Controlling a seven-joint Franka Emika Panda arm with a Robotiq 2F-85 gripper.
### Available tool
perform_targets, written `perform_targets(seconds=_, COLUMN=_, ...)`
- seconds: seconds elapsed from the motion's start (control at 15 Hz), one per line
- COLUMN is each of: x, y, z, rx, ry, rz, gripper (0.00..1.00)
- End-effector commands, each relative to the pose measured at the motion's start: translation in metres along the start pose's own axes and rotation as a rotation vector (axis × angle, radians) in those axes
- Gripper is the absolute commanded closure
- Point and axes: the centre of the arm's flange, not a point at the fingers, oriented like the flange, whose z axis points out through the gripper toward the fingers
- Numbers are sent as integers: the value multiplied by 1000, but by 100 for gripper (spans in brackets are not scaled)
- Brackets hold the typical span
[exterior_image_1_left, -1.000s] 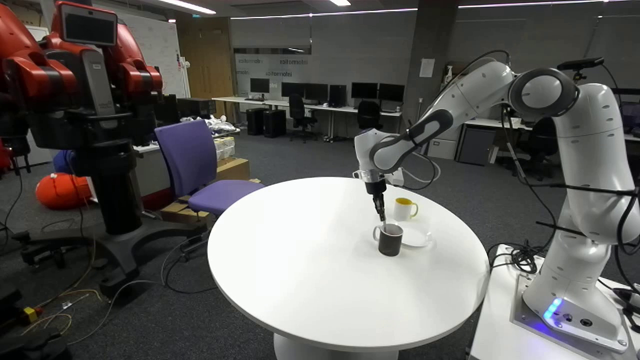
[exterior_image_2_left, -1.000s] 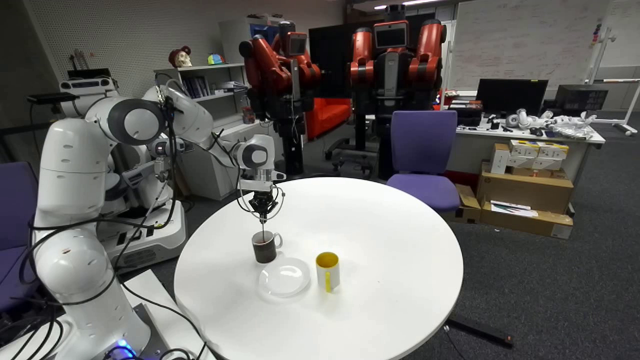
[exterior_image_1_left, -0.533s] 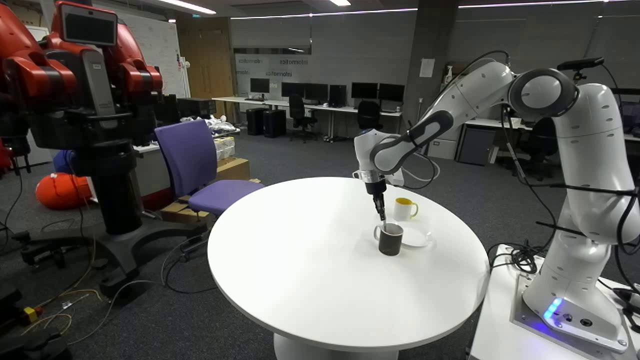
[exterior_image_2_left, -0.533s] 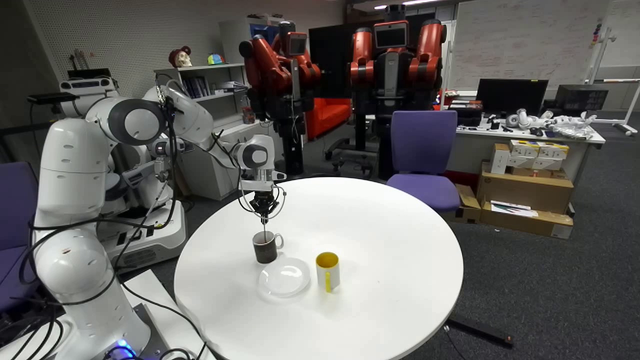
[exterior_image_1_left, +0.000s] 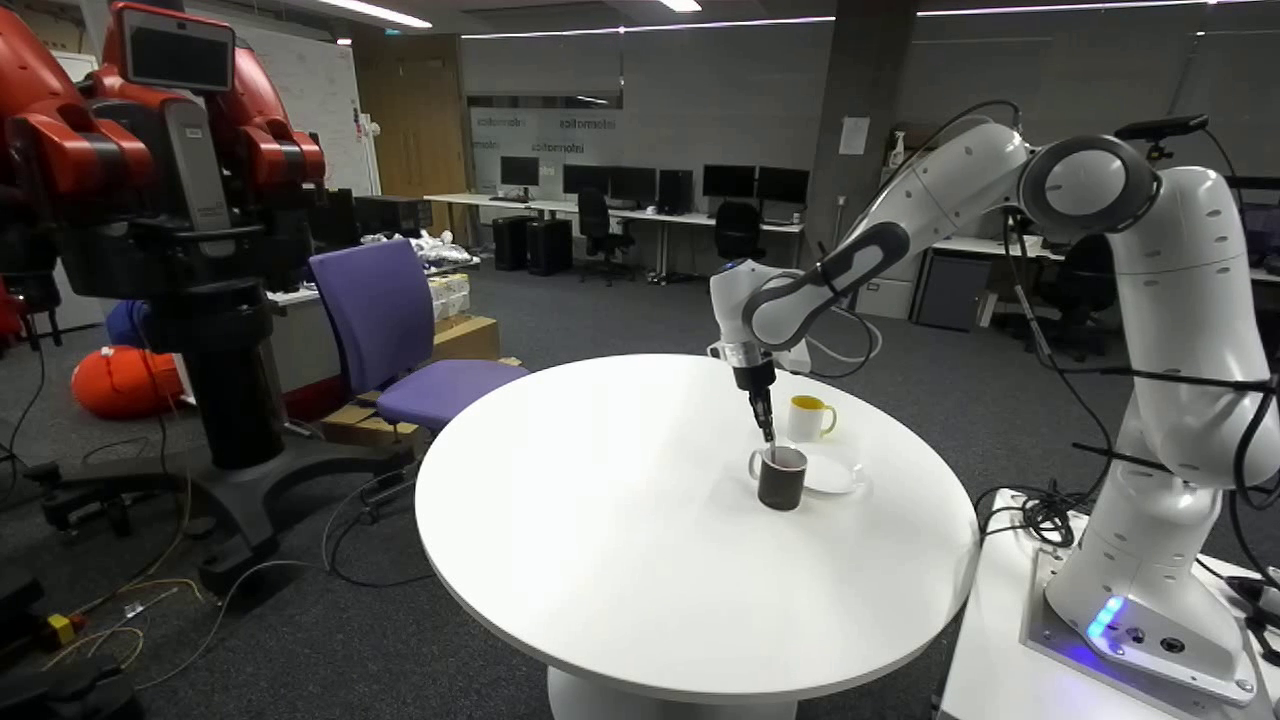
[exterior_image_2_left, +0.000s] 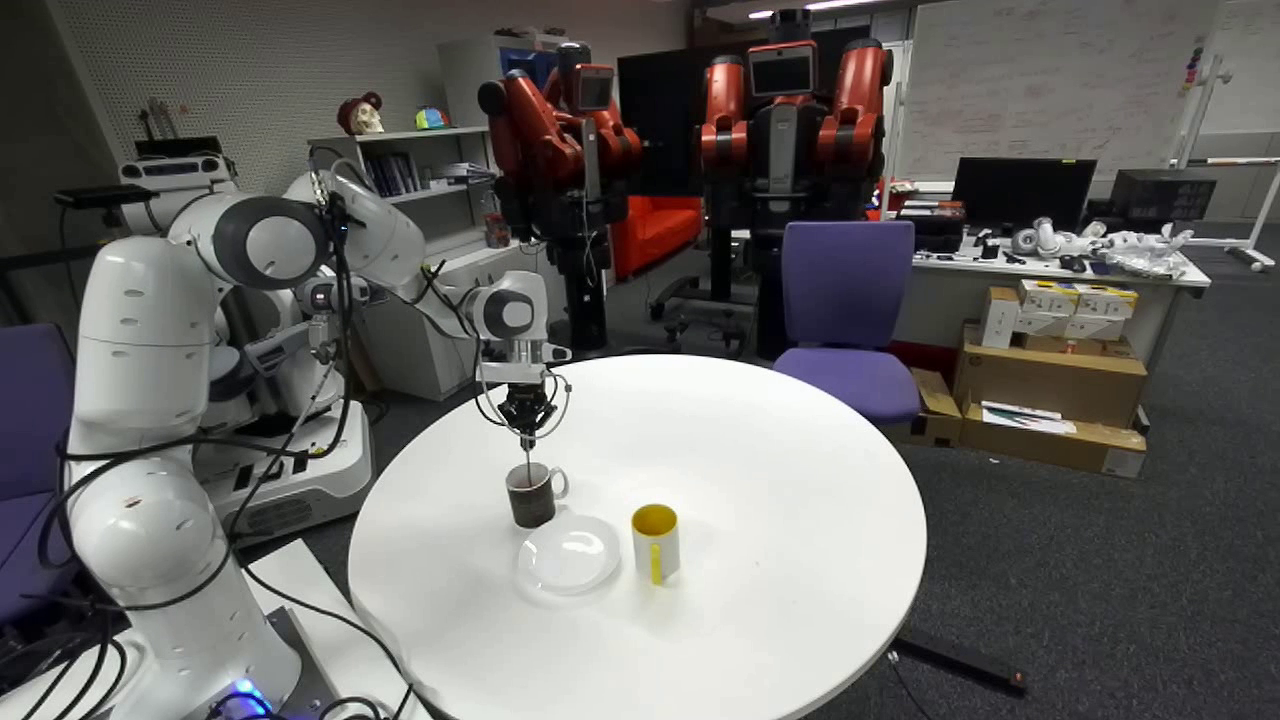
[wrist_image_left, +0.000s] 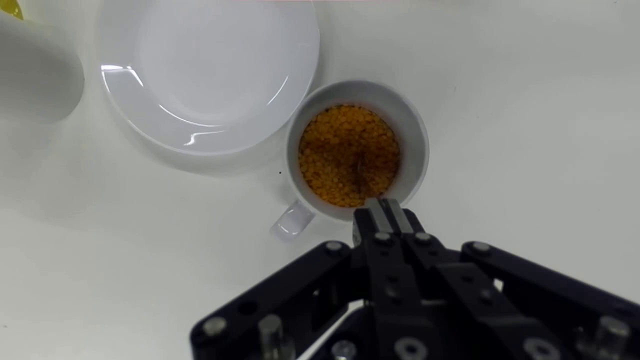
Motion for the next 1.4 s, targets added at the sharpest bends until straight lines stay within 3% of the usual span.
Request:
perform_targets(seconds=0.0, x=-24, y=-1, z=-5, rx=-40, ry=19, rz=13, gripper=100)
perform_targets(seconds=0.67, x=-36, y=13, z=0, rx=-41, ry=48, rz=54, gripper=100)
perform_targets(seconds=0.73, x=-18, y=13, z=3, rx=-13, ry=21, rz=34, gripper=99)
perform_targets(seconds=1.33, x=-18, y=13, z=3, rx=-12, ry=21, rz=37, gripper=99)
